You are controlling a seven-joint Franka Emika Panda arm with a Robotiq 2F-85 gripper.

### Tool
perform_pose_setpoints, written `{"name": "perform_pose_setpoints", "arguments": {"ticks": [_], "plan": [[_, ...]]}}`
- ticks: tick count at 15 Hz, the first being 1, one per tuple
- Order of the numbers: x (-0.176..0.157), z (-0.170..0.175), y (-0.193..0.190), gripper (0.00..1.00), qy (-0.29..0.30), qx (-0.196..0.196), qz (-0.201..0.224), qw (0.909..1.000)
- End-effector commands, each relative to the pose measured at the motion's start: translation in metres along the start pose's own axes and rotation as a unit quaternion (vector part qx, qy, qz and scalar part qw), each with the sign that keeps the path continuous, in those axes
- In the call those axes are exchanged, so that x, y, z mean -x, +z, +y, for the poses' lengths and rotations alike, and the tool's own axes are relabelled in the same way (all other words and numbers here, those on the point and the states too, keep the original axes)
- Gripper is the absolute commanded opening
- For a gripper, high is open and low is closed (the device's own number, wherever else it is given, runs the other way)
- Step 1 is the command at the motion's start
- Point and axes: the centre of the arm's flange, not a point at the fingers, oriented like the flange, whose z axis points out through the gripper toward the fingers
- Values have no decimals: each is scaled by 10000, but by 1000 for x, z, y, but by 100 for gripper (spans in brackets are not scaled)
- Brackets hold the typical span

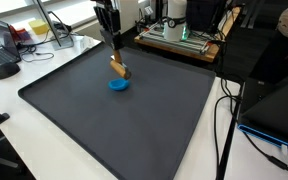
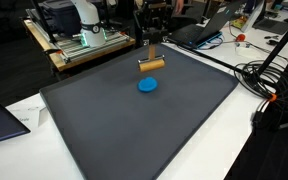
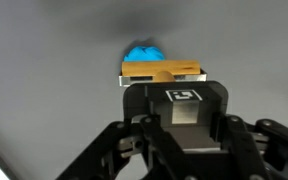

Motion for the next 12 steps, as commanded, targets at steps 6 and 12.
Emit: {"name": "perform_pose_setpoints", "arguments": {"ticks": [6,12], "plan": [[-35,-6,30,23,397,179,69,9990],[-44,1,56,23,507,291,-65,9983]]}}
